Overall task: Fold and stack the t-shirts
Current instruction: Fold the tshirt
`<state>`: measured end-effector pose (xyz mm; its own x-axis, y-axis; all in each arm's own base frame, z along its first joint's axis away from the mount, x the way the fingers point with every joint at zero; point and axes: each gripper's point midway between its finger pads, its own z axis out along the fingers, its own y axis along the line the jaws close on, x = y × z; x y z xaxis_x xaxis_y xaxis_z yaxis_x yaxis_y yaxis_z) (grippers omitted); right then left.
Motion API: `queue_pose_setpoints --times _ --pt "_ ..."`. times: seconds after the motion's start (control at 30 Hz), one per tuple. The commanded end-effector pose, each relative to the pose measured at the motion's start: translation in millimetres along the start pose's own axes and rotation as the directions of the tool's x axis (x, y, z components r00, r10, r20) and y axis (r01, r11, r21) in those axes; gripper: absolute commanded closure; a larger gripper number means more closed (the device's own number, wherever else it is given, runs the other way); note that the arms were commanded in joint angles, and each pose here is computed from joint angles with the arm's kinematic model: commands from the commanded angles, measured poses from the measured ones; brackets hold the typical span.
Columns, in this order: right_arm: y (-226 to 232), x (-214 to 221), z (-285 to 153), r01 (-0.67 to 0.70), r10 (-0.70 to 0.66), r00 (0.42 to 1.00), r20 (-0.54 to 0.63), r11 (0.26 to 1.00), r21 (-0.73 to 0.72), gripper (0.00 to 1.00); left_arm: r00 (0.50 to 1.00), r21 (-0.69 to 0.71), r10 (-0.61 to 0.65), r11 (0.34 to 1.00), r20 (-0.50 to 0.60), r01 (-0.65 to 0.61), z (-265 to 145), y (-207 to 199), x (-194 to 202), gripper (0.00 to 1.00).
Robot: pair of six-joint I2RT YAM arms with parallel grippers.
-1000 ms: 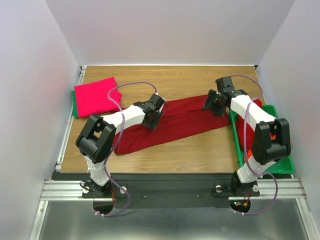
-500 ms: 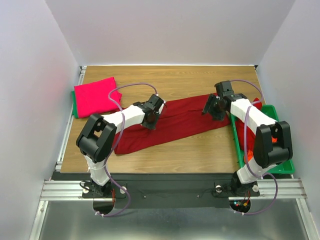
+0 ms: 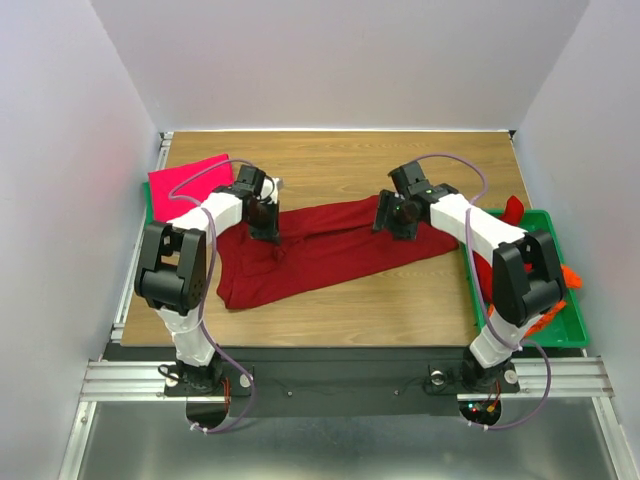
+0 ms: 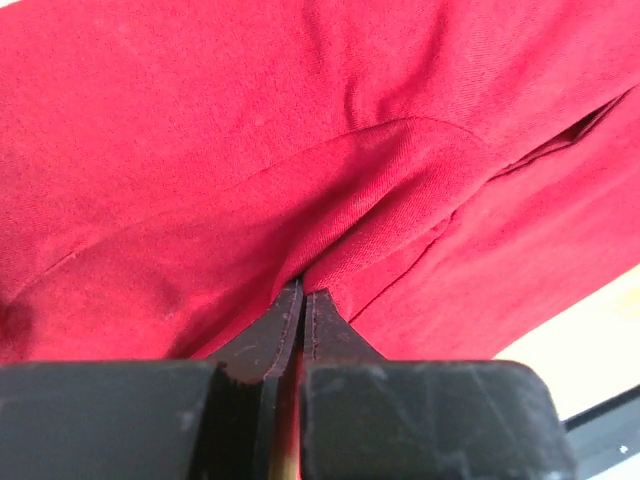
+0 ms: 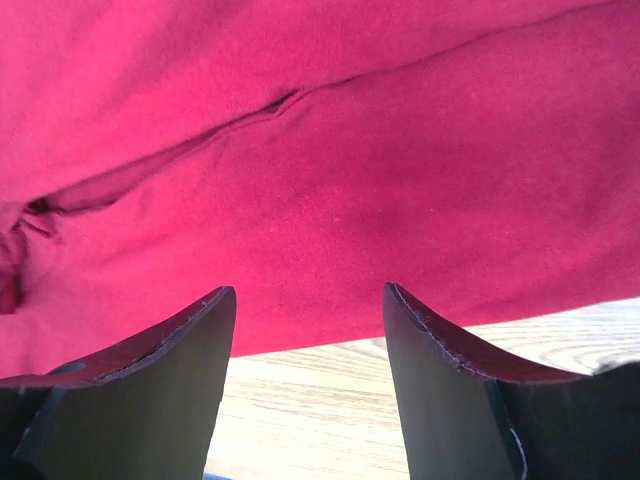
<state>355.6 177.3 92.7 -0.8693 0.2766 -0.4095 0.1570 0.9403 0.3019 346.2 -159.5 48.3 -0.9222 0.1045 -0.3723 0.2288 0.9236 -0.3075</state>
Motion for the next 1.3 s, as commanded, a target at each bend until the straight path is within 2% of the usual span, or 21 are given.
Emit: queue_pose_setpoints --times 0.0,0.1,0.27,0.3,0.43,0.57,0.73,0.9,0.97,1.07,1.27 --pt "14 -12 0 0.004 -0.003 0.999 0.038 1.000 -0.019 0.34 1.000 0.083 -0.005 0.997 0.018 0.003 -4 -11 -14 0.82" --pt "15 -11 1 0.008 -0.007 0.999 0.035 1.000 -0.018 0.34 0.999 0.055 -0.011 0.998 0.037 0.009 -4 -3 -24 0.66" --pt "15 -7 4 0.011 -0.010 1.000 0.022 1.000 -0.018 0.34 0.996 0.016 -0.002 1.000 0.090 0.000 -11 7 -47 0.49" --pt "15 -6 4 0.009 -0.009 1.000 0.019 1.000 -0.018 0.34 0.995 -0.005 0.000 1.000 0.105 0.000 -14 11 -51 0.43" --pt "14 -3 6 0.010 -0.010 1.000 0.011 1.000 -0.014 0.34 0.983 -0.100 0.013 0.995 0.185 0.006 -32 22 -74 0.37" --pt "14 -1 8 0.011 -0.011 1.000 0.003 1.000 -0.014 0.34 0.973 -0.214 0.032 0.977 0.228 0.018 -49 38 -83 0.35" --pt "13 4 13 0.019 -0.019 1.000 -0.012 1.000 -0.006 0.34 0.957 -0.130 0.077 0.991 0.279 -0.042 -70 1 -73 0.36" --pt "11 7 15 0.029 -0.029 0.999 -0.023 1.000 -0.003 0.34 0.975 -0.128 0.162 0.981 0.150 -0.143 -58 -32 -23 0.37" --pt "13 12 15 0.032 -0.032 0.999 -0.041 0.999 -0.017 0.34 0.972 -0.111 0.180 0.980 0.149 -0.164 -62 -41 -16 0.37" --pt "10 17 16 0.029 -0.029 0.998 -0.049 1.000 -0.011 0.34 0.973 -0.004 0.193 0.981 0.124 -0.195 -56 -62 -4 0.38" --pt "8 19 13 0.021 -0.021 0.999 -0.045 1.000 -0.007 0.34 0.982 -0.003 0.189 0.982 0.029 -0.189 -32 -55 13 0.39"
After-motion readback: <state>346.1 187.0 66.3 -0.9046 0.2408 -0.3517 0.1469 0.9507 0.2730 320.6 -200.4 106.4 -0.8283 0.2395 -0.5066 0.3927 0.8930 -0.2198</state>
